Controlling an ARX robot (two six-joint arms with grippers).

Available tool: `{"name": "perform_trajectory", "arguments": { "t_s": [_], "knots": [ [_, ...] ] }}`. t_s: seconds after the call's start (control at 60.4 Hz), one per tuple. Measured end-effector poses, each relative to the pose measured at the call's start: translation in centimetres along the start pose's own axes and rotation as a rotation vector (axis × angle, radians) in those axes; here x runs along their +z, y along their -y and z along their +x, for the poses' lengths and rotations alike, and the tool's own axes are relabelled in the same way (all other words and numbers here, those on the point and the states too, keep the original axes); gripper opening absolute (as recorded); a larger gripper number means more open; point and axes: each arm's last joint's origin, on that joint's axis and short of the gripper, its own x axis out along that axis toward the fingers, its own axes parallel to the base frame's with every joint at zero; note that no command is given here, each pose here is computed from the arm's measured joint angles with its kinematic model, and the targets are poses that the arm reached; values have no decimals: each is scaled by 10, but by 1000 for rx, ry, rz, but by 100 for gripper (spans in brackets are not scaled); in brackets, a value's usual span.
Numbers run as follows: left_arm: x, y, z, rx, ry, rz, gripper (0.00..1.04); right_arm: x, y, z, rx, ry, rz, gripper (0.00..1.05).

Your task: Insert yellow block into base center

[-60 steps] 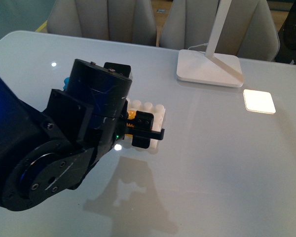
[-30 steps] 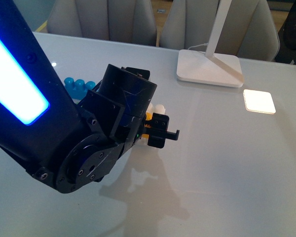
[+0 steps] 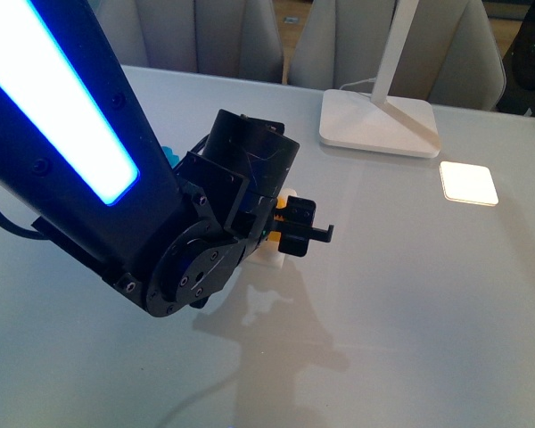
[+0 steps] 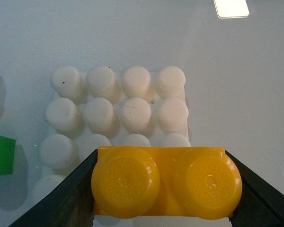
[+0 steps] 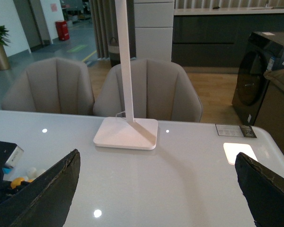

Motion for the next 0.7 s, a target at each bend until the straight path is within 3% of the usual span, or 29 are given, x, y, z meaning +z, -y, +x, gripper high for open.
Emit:
{"name": "perform_trajectory", "arguments": {
  "t_s": [0.695],
  "knots": [
    [8,-16,10,29,15,10,63,0,0,0,0,0,0,96]
  ]
}}
